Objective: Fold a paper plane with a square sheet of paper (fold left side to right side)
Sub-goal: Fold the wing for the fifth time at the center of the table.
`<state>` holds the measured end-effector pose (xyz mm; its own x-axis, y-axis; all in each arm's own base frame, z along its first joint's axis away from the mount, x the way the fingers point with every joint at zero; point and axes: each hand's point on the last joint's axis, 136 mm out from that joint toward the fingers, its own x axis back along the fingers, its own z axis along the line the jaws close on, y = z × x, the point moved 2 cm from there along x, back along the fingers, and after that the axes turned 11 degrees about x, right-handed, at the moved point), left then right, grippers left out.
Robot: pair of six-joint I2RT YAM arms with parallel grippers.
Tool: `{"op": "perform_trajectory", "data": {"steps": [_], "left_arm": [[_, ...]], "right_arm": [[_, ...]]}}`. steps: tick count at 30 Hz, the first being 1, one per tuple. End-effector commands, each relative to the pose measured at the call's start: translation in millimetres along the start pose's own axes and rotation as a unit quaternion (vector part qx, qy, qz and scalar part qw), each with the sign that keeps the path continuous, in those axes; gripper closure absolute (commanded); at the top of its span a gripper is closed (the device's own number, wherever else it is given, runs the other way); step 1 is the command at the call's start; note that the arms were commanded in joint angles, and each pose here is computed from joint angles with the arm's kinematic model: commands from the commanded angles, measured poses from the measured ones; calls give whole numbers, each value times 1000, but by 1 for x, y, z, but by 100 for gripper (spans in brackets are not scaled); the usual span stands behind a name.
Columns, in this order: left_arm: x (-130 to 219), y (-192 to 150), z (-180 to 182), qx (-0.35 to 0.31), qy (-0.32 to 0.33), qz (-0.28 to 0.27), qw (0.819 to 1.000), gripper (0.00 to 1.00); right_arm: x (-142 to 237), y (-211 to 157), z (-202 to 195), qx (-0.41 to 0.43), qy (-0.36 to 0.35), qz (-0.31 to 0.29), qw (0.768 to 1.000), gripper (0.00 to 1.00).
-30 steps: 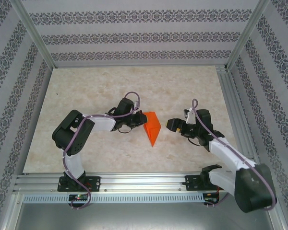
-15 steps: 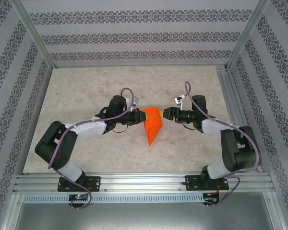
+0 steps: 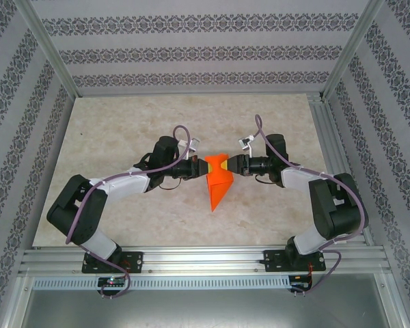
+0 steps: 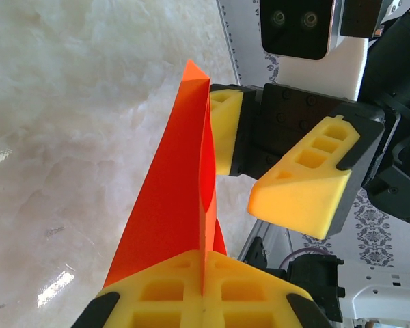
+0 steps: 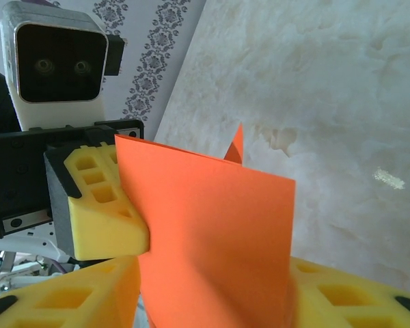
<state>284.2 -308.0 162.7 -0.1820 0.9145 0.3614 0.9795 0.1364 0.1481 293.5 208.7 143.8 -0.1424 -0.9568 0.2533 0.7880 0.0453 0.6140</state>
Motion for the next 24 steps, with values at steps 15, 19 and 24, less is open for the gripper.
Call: {"op": "perform_trajectory", "data": {"steps": [15, 19, 24], "left_arm": [[9, 11, 22, 7, 9, -15, 1000, 97], [21, 17, 34, 12, 45, -34, 998, 67], [54, 24, 51, 17, 162, -73, 984, 51]], "right_arm": [[-5, 3, -1, 9, 10, 10, 1000, 88], [-9, 0, -6, -10, -9, 18, 1000, 94], [-16, -7, -13, -52, -44, 23, 997, 94]]}}
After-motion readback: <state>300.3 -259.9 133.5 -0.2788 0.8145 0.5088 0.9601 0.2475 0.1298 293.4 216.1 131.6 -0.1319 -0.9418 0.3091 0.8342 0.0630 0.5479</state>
